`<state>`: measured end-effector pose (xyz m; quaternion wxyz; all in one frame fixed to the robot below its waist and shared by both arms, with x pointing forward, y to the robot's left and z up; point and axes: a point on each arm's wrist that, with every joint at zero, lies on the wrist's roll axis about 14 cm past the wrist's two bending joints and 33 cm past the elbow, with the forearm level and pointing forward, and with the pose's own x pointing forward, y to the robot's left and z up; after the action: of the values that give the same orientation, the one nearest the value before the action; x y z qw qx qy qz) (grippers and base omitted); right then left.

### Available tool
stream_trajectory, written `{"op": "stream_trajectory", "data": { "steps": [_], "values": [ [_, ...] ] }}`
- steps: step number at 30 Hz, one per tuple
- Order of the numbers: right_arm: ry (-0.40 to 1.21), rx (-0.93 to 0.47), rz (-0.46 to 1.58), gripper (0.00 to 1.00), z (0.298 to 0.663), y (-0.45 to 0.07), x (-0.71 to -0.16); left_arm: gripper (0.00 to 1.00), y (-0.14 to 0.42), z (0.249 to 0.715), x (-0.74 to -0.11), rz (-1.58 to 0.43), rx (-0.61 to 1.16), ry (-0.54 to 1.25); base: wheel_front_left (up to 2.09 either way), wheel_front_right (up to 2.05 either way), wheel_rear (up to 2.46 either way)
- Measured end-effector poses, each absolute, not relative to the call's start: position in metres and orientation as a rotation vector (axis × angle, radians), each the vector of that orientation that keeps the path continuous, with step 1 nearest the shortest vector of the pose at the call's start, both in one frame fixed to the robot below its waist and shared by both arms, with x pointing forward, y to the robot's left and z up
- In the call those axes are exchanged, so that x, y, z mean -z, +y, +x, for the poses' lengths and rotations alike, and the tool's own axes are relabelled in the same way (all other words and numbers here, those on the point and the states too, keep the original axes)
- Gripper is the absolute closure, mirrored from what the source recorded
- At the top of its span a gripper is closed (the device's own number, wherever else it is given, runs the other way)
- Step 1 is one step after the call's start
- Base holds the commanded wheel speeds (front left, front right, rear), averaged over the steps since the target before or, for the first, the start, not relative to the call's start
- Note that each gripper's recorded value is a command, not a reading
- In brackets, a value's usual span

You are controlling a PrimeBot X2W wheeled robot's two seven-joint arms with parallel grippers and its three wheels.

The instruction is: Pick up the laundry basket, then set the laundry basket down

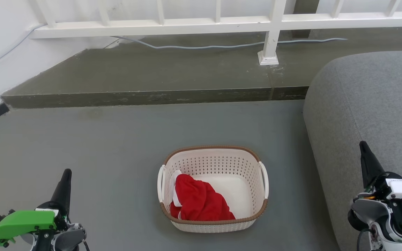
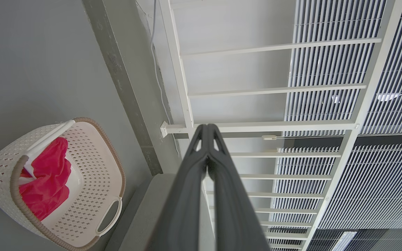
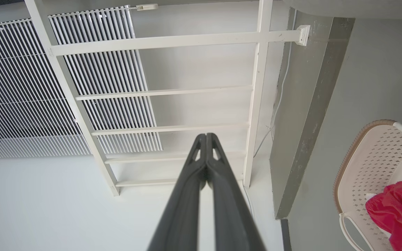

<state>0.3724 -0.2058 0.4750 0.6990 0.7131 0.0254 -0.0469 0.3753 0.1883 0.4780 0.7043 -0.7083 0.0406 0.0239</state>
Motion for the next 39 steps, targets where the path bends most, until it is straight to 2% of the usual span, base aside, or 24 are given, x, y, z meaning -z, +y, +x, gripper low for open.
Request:
{"op": "stream_trajectory", "data": {
  "steps": [10,11,12,14,15,19,28,39],
  "values": [
    [0.057,0.105,1.589,1.0,0.372,-0.206,-0.475,1.0,0.188,0.375,-0.478,-1.575,-0.053,0.09,0.0,0.0,0.0],
    [0.06,0.108,1.59,0.0,0.372,-0.205,-0.474,0.0,0.188,0.375,-0.477,-1.576,-0.056,0.093,0.0,0.0,0.0],
    [0.071,0.119,1.593,1.0,0.37,-0.205,-0.47,1.0,0.188,0.373,-0.473,-1.577,-0.066,0.103,0.0,0.0,0.0],
    [0.106,0.153,1.604,1.0,0.363,-0.201,-0.455,1.0,0.185,0.366,-0.459,-1.589,-0.098,0.135,0.0,0.0,0.0],
    [0.126,0.172,1.61,0.0,0.358,-0.2,-0.447,0.0,0.183,0.362,-0.452,-1.596,-0.115,0.153,0.0,0.0,0.0],
    [0.177,0.223,1.624,0.0,0.344,-0.194,-0.427,0.0,0.177,0.35,-0.433,-1.606,-0.16,0.203,0.0,0.0,0.0],
    [0.181,0.22,1.578,0.0,0.345,-0.19,-0.427,0.0,0.177,0.352,-0.438,-1.568,-0.156,0.182,0.0,0.0,0.0],
    [0.166,0.198,1.412,0.0,0.349,-0.192,-0.437,0.0,0.178,0.356,-0.45,-1.423,-0.124,0.155,0.0,0.0,0.0]
  ]
}}
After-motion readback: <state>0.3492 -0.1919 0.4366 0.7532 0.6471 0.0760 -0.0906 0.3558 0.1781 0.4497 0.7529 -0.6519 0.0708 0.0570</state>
